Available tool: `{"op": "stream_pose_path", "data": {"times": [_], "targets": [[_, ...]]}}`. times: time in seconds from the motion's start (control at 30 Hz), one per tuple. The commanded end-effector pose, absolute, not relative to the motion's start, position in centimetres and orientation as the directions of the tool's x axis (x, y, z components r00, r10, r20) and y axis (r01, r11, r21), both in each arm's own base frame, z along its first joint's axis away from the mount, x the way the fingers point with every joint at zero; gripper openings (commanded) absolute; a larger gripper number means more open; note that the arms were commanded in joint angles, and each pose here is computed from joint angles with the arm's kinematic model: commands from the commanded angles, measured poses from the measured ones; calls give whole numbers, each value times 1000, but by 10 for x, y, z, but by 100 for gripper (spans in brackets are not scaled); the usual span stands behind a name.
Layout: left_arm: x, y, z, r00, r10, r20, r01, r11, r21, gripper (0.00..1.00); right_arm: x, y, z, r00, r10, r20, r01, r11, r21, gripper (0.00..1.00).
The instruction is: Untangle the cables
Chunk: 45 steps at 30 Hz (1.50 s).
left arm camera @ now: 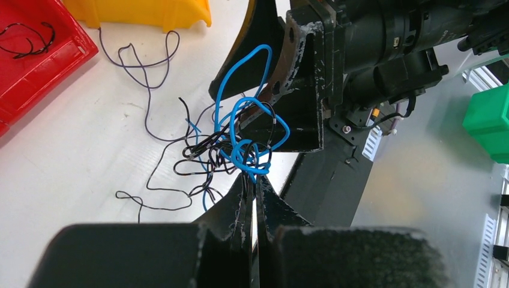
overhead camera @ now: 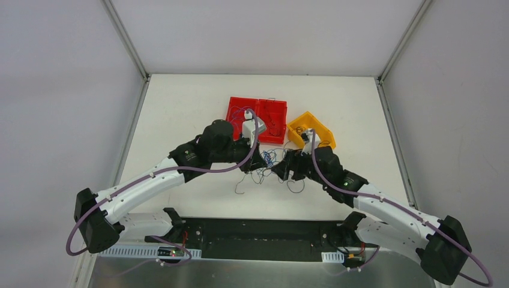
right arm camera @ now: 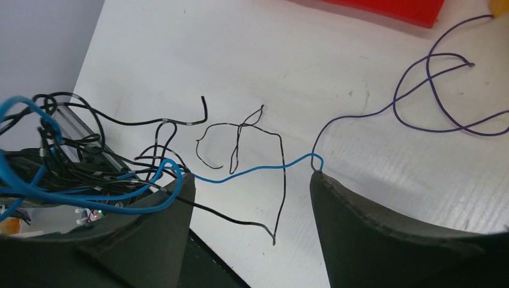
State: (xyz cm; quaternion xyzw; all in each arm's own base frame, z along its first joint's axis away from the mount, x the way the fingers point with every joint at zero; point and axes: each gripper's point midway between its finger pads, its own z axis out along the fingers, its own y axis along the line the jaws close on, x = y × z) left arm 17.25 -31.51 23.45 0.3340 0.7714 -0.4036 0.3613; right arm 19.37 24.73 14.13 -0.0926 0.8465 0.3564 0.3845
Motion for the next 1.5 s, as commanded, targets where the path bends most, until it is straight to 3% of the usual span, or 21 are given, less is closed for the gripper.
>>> {"op": "stream_pose_path", "data": {"times": [0.0, 0.17, 0.27, 0.43, 0.57, 0.83, 1.0, 1.2, 1.47], "targets": [[171, -320, 254, -503, 198, -841, 817, 427, -388, 0, 201, 262, 168, -612, 165, -774, -501, 676, 541, 71], [186, -308, 251, -502, 169, -848, 773, 527, -353, 0, 201, 256, 166, -617, 155, -771, -478, 705, 524, 48], [192, -298, 251, -491, 152, -858, 750, 574, -328, 0, 202, 247, 163, -611, 166, -774, -452, 730, 513, 42], [214, -270, 238, -500, 123, -857, 632, 728, -265, 0, 204, 225, 160, -605, 196, -772, -371, 788, 491, 2], [236, -224, 214, -547, 70, -834, 450, 865, -221, 0, 211, 189, 160, -565, 257, -784, -221, 868, 445, 0], [254, -128, 160, -602, -229, -765, 17, 954, -299, 0, 222, 83, 182, -326, 436, -839, 219, 898, 382, 0], [249, -76, 147, -500, -422, -756, -229, 906, -355, 0, 215, 51, 200, -206, 504, -839, 296, 849, 437, 0], [236, -42, 149, -375, -515, -771, -375, 845, -382, 0, 208, 34, 214, -144, 522, -841, 317, 829, 460, 0], [245, -100, 180, -492, -400, -773, -39, 897, -439, 0, 210, 117, 219, -372, 447, -813, -39, 868, 495, 0]]}}
